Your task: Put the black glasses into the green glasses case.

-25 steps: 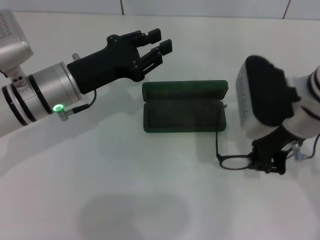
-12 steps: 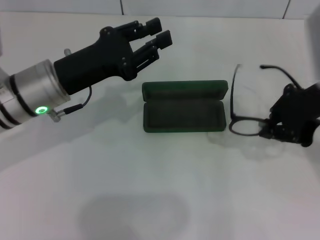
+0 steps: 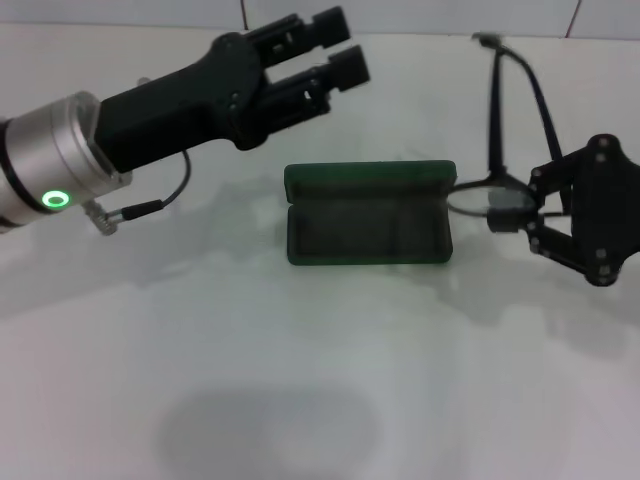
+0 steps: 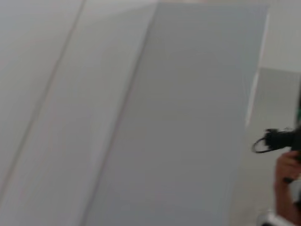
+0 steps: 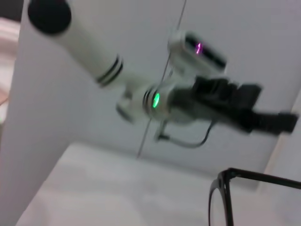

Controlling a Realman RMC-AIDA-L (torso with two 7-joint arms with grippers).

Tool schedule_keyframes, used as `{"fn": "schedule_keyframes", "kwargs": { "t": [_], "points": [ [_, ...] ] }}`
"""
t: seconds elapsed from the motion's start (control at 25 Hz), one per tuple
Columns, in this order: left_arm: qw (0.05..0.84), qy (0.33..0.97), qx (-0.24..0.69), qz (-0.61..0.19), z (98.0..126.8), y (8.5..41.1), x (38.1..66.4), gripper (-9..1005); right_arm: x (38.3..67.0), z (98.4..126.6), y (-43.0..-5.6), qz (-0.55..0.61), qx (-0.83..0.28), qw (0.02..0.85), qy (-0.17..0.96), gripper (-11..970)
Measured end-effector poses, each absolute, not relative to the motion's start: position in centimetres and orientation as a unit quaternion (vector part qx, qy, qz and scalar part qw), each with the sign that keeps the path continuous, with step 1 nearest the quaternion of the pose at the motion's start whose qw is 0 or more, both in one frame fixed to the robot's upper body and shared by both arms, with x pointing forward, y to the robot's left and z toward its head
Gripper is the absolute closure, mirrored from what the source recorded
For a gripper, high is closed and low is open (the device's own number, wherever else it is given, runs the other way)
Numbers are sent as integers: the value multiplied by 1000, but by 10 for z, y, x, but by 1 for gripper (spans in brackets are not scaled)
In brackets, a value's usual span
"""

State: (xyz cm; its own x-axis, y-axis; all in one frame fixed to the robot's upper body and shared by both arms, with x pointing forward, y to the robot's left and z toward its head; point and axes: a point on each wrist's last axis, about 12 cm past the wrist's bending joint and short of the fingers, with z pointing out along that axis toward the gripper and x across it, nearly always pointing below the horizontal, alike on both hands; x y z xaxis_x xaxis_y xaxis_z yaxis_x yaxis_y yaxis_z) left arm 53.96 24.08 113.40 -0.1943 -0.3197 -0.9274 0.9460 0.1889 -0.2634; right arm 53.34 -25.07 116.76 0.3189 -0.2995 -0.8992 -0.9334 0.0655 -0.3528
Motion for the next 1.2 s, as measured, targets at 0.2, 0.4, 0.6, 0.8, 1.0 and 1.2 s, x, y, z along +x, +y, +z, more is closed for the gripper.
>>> {"fn": "schedule_keyframes", "kwargs": {
  "t": [0.2,0.4,0.6,0.8,1.0,1.2],
  "points": [
    [493,534,330,-602,1149,222,551,347,530,1138,-249,302,-597,590,452,845],
    [410,563,369,-616,1155,201,561,248,532,1134,-242,298,-602,603,431,845],
    [393,560,385,-620,1157,187,561,214,533,1132,-237,298,-616,595,421,845],
    [411,550,380,-620,1159,189,562,209,535,1130,-232,293,-626,587,421,844],
    [406,550,389,-618,1160,187,561,209,536,1130,-230,291,-628,585,422,844],
    [379,559,404,-616,1157,180,561,209,539,1131,-227,290,-633,584,418,844]
  ]
}}
